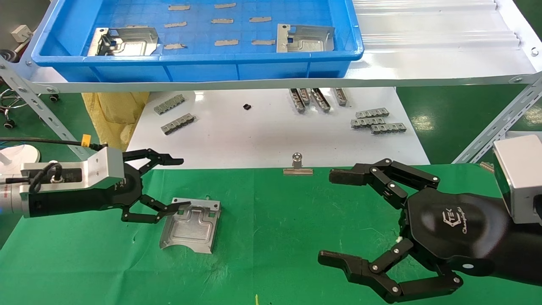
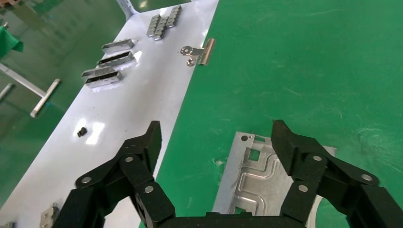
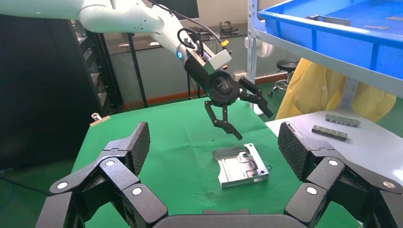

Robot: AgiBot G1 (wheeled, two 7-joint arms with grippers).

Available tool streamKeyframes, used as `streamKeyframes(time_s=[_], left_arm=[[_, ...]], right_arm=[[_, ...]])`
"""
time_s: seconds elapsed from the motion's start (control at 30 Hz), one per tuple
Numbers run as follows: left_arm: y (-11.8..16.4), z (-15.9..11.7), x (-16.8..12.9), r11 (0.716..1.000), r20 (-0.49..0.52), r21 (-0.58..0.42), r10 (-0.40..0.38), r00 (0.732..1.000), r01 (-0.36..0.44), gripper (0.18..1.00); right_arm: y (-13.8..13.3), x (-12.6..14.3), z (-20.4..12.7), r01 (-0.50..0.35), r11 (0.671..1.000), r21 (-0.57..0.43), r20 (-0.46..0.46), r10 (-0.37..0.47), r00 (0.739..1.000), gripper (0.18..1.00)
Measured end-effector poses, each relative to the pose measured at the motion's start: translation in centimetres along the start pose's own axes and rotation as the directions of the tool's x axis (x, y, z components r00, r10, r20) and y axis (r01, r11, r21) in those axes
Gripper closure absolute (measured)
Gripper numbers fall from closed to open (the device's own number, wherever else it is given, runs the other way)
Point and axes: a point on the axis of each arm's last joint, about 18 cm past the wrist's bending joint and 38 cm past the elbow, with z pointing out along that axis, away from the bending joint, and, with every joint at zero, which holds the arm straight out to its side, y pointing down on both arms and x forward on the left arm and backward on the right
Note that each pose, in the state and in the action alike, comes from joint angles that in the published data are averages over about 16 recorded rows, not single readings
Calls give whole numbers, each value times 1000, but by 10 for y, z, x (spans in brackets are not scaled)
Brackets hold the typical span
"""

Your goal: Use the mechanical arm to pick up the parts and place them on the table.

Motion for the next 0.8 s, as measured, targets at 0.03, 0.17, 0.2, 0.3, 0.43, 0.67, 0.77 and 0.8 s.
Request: streamKeyframes(time_s=[0.03, 0.17, 0.2, 0.3, 0.43, 0.67, 0.77, 0.8], left_arm=[[0, 0, 0, 1000, 0, 3, 0, 1000, 0, 413], [-3, 2, 2, 1000, -1, 22, -8, 1000, 8, 342], [-4, 2, 2, 1000, -1, 27, -11, 1000, 11, 324], [-6, 2, 4, 998, 1, 49, -26, 1000, 26, 279], [-11, 1, 7, 995, 2, 83, -50, 999, 49, 237], [-22, -2, 13, 986, -3, 143, -90, 996, 90, 194], [-27, -4, 17, 980, -8, 167, -107, 994, 107, 189], [-29, -5, 18, 978, -11, 175, -112, 994, 112, 187]], right_arm=[[0, 0, 0, 0, 1000, 0, 0, 0, 1000, 179], [0, 0, 0, 0, 1000, 0, 0, 0, 1000, 179], [0, 0, 0, 0, 1000, 0, 0, 0, 1000, 179], [0, 0, 0, 0, 1000, 0, 0, 0, 1000, 179], [0, 0, 0, 0, 1000, 0, 0, 0, 1000, 179], [0, 0, 0, 0, 1000, 0, 0, 0, 1000, 179], [0, 0, 0, 0, 1000, 0, 0, 0, 1000, 179], [0, 0, 0, 0, 1000, 0, 0, 0, 1000, 179]])
